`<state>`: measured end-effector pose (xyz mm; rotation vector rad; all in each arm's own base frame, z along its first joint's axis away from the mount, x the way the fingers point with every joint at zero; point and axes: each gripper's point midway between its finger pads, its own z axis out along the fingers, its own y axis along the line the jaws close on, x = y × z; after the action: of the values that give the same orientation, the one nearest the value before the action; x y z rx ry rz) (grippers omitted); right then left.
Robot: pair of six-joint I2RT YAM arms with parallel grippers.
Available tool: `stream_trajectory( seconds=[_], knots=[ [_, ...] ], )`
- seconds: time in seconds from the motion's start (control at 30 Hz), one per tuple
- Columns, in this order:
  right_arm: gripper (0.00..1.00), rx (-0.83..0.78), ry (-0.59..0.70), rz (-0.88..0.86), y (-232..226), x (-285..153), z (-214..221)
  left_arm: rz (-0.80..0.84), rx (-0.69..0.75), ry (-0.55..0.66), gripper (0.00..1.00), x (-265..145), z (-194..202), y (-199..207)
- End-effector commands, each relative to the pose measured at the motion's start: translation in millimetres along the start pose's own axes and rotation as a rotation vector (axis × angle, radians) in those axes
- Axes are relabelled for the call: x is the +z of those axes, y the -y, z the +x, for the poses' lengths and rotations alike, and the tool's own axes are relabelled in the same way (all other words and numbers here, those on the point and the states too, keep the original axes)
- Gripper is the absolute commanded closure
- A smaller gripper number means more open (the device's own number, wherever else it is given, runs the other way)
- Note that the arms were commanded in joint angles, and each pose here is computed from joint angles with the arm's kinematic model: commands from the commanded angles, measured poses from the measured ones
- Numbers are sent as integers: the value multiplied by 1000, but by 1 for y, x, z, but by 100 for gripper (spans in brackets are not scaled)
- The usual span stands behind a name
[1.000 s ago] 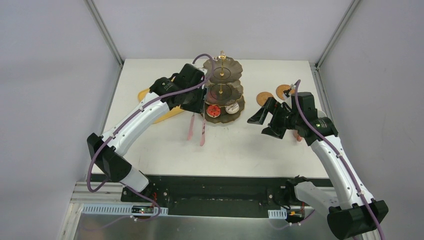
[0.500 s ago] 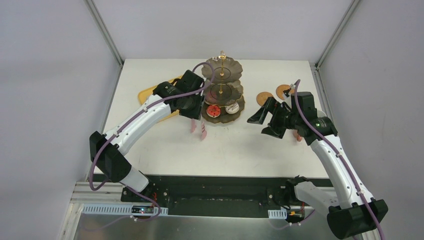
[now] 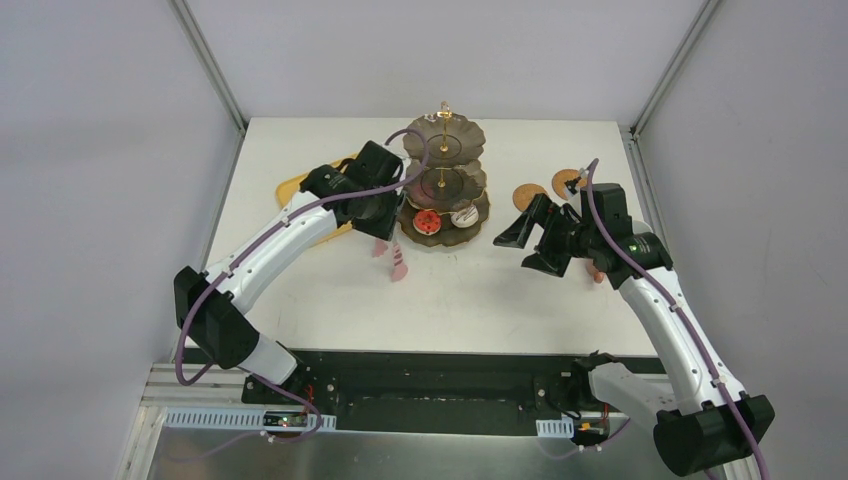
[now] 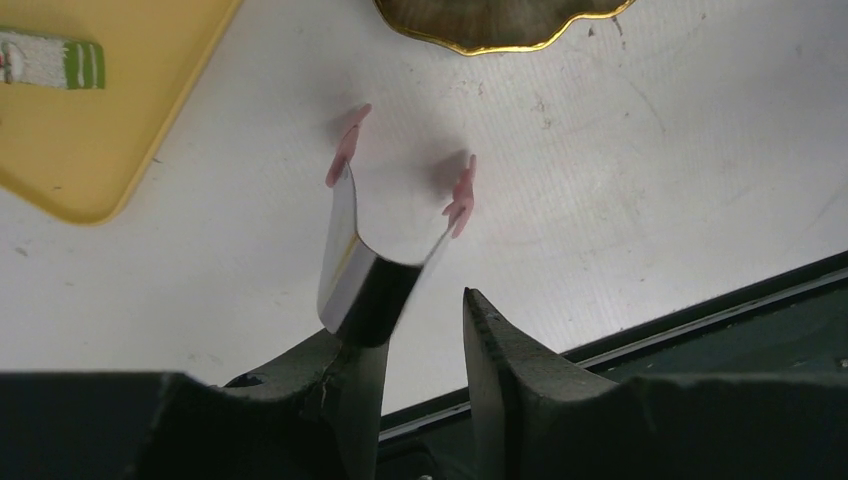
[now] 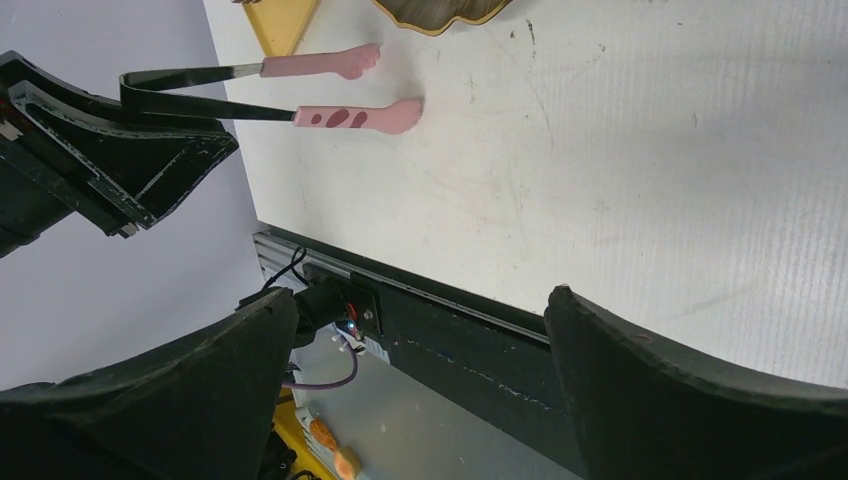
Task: Serve the afternoon tea
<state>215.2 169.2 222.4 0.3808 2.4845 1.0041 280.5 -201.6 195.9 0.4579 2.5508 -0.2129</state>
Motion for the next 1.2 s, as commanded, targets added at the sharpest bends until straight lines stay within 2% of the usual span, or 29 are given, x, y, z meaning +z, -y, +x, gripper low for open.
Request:
stream_trajectory(
  seconds=[0.0,0.17,0.33,0.43,0.67,0.87,0.93,1.0,1.07,1.1,1.17],
  knots=[
    [1,3,3,-28,-5,0,-2,-19,171,9,66,-27,-5,-12],
    [1,8,5,-32,-6,1,-3,-8,267,-80,65,-24,5,-4],
    [1,10,9,-33,-7,1,-4,43,320,-83,65,-10,5,24],
    [1,10,11,-29,-5,1,-3,74,299,-76,63,-5,3,34],
    [1,1,10,-10,-1,0,-2,108,194,41,51,-15,-4,39],
    [1,-1,8,-12,-1,1,-3,150,-16,53,46,-18,7,29],
    [1,-2,7,-12,-1,2,-3,149,-155,56,43,-17,10,25],
    [1,-3,7,-13,-1,2,-3,140,-328,50,35,-12,18,24],
    [1,-1,3,-14,-1,3,-3,210,-468,37,25,-6,25,38],
    [1,-1,3,-15,-2,3,-3,224,-518,30,24,-1,31,41],
    [1,-1,2,-16,-2,3,-3,149,-658,4,26,10,47,32]
  ],
)
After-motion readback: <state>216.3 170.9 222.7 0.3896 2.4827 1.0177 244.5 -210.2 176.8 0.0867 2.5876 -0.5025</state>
